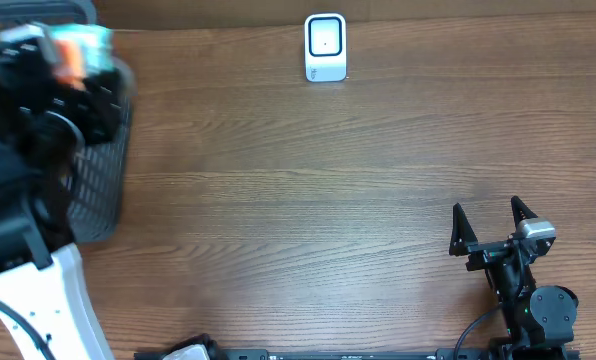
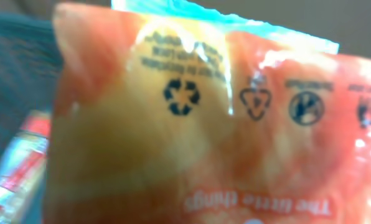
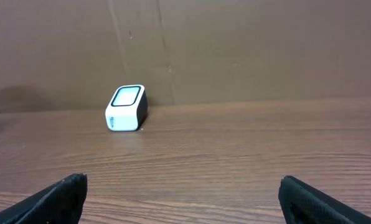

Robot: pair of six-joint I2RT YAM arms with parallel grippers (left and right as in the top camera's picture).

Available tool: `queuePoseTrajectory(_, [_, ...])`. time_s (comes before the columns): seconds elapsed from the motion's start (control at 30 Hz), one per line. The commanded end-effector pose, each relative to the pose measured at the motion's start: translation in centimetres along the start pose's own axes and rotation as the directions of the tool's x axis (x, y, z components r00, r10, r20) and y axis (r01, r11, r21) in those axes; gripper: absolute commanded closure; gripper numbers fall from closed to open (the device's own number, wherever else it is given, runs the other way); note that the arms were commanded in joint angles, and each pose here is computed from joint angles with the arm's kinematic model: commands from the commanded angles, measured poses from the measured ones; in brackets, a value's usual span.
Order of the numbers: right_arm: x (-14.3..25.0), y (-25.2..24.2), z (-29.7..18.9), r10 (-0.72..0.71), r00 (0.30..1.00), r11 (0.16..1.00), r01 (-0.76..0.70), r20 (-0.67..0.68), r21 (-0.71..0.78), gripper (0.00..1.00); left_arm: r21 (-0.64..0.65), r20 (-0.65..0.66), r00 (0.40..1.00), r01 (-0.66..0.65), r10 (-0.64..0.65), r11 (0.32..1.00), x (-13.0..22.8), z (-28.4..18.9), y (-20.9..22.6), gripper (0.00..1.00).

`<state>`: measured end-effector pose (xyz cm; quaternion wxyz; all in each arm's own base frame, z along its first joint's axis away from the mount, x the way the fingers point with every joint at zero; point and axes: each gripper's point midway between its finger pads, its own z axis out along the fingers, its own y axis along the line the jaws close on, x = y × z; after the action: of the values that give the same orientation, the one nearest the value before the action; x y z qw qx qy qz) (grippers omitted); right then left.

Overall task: Scan the item barcode
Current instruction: 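Lift the packet out of the basket and carry it toward table centre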

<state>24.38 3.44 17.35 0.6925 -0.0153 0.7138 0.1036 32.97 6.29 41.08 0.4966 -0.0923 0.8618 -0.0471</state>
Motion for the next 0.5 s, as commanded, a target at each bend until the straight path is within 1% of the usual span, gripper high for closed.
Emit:
queuePoseTrajectory(0.0, [0.2, -0.2, 0.0, -0.004, 1.0, 1.0, 0.004, 0.001, 0.004, 0.0, 0.081, -0.034, 0.999, -0.022, 0.025, 0.996, 1.0, -1.5, -3.3, 0.55])
queuePoseTrajectory(0.07, [0.2, -0.2, 0.0, -0.004, 1.0, 1.0, 0.004, 0.001, 0.004, 0.0, 0.127, -0.125, 0.991, -0.031, 0.047, 0.991, 3.3, -1.0, -5.0, 0.55])
queuePoseTrajectory(0.13, [0.2, -0.1, 0.0, -0.004, 1.0, 1.0, 0.004, 0.001, 0.004, 0.0, 0.169, -0.184, 0.98, -0.044, 0.076, 0.985, 4.9, -0.5, -6.4, 0.55])
queuePoseTrajectory(0.27, [0.2, -0.2, 0.0, -0.004, 1.0, 1.0, 0.004, 0.001, 0.004, 0.0, 0.267, -0.272, 0.95, -0.079, 0.154, 0.96, 8.4, 0.7, -9.8, 0.56])
queuePoseTrajectory(0.47, [0.2, -0.1, 0.0, -0.004, 1.0, 1.0, 0.004, 0.001, 0.004, 0.0, 0.304, -0.403, 0.889, -0.096, 0.219, 0.948, 15.1, 3.4, -13.4, 0.57])
